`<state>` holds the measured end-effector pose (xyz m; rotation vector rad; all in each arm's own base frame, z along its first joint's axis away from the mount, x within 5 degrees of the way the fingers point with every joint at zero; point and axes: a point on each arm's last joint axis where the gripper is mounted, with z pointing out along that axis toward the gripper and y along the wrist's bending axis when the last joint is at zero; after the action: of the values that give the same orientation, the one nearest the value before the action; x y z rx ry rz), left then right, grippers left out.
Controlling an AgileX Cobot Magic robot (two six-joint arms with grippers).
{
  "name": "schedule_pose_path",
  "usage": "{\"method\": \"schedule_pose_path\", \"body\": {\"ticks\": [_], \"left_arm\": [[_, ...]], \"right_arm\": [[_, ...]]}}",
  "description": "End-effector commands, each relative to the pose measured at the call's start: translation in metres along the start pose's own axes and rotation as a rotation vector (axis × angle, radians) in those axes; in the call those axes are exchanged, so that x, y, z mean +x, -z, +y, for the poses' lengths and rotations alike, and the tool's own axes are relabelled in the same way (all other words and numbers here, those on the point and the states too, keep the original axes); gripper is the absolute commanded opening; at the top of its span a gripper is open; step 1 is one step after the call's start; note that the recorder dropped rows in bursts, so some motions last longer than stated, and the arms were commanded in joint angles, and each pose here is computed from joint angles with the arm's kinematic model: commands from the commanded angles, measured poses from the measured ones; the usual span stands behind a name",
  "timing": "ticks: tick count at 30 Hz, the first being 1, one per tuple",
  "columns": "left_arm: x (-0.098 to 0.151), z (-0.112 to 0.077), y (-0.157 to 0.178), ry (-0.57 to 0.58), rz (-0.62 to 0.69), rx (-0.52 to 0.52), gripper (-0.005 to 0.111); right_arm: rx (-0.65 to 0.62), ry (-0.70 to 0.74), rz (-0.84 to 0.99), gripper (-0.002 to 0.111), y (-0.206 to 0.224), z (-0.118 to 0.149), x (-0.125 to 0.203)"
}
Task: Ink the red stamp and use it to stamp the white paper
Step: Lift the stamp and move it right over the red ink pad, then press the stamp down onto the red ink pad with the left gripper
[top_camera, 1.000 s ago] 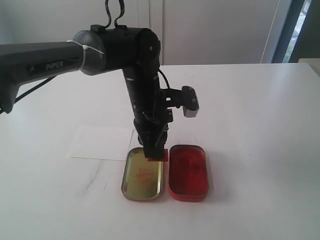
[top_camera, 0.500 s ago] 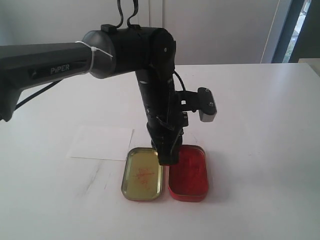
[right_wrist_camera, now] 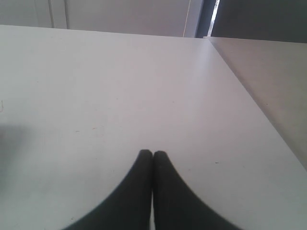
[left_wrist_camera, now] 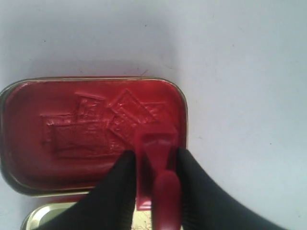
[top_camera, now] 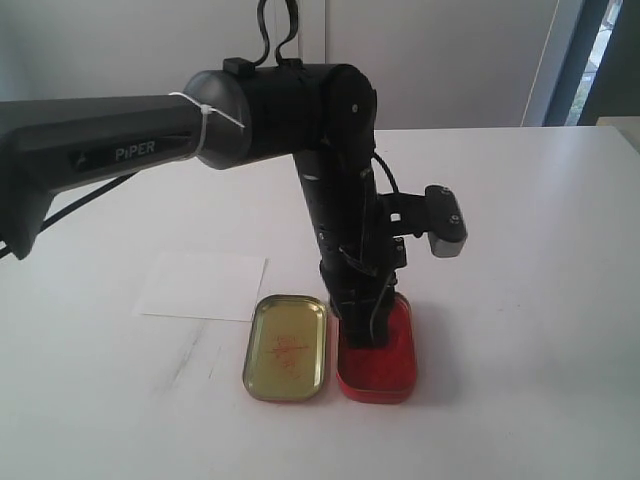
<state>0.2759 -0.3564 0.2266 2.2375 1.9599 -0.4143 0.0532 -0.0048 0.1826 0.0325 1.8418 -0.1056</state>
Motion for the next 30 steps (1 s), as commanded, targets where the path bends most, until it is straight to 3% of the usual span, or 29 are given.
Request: {"method": "schedule_pose_path", "body": {"ticks": [1,30], "left_arm": [[-0.006,-0.003,0.002,0.015,-0.043,0.012,0.0],[-0.005,0.004,-0.037,0.019,0.005,0.017,0.0]], "right_arm": [[0.007,0.007,-0.014,0.0,0.0,0.0,0.0],[0.007,0.007,-0.014,0.0,0.0,0.0,0.0]]}}
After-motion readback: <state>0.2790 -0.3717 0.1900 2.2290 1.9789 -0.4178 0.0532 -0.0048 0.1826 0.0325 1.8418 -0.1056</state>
